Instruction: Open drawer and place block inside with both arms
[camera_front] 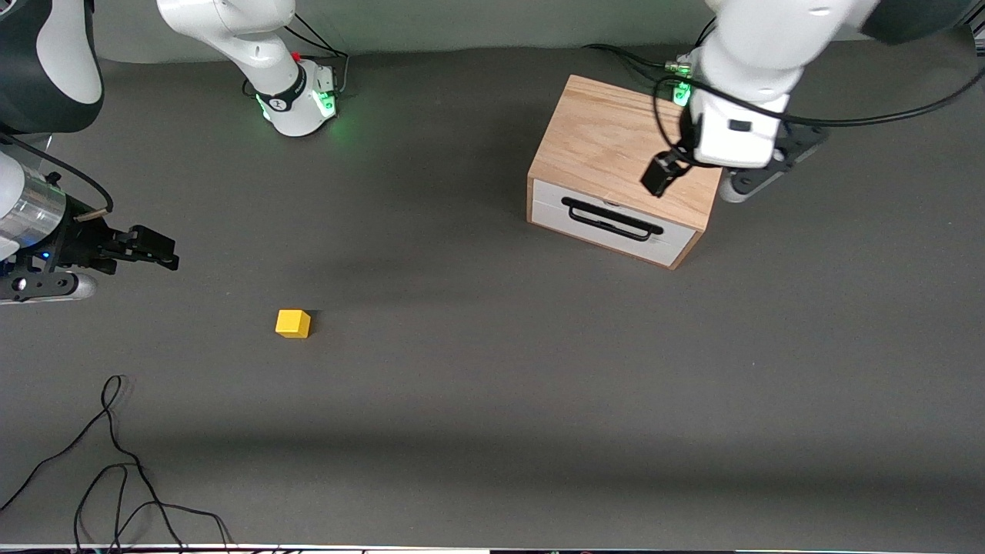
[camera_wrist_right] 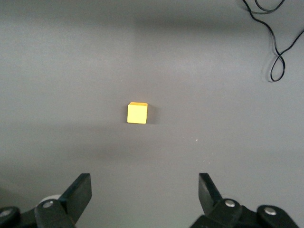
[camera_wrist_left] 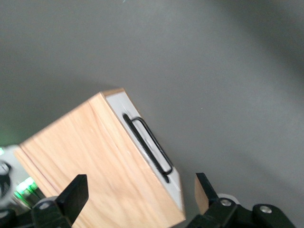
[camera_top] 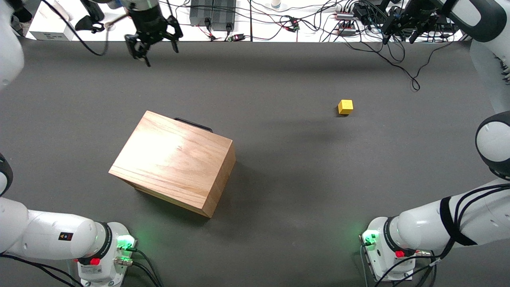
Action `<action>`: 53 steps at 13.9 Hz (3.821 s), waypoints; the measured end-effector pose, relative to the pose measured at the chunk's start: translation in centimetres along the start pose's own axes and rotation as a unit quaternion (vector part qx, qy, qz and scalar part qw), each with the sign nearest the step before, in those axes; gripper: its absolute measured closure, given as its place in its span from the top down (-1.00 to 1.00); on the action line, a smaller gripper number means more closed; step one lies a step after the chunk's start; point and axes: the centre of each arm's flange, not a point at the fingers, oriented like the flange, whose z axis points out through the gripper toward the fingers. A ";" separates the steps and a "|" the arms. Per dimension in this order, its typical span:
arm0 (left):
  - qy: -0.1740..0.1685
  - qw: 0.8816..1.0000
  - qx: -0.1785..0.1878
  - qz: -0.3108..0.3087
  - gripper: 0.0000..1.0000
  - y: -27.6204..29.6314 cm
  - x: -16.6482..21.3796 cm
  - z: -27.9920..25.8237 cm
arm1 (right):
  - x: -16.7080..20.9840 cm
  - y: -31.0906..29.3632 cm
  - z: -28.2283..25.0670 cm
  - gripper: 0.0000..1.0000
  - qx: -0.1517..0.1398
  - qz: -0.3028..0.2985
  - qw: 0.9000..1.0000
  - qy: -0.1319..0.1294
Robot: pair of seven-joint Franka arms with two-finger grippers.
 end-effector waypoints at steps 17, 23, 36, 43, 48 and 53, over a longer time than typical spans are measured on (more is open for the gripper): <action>-0.050 0.982 0.077 -0.166 1.00 5.3 -0.2 16.1 | 0.5 -0.6 0.2 1.00 0.000 -0.005 1.000 -0.002; -0.052 0.978 0.078 -0.186 1.00 4.8 -1.1 23.1 | 0.6 -0.9 0.1 1.00 0.000 -0.008 1.000 0.000; -0.058 0.970 0.102 -0.214 1.00 5.5 -0.3 29.4 | 0.7 -0.9 0.1 1.00 0.000 -0.008 1.000 -0.001; -0.057 0.969 0.103 -0.215 1.00 5.9 -0.1 31.0 | 0.7 -0.9 0.2 1.00 0.000 -0.008 1.000 -0.001; -0.056 0.970 0.098 -0.217 1.00 6.1 0.4 31.3 | 0.7 -1.0 0.2 1.00 0.000 -0.008 1.000 -0.001; -0.050 0.971 0.088 -0.215 1.00 6.8 1.0 30.7 | 0.7 -1.0 0.2 1.00 0.000 -0.008 1.000 -0.001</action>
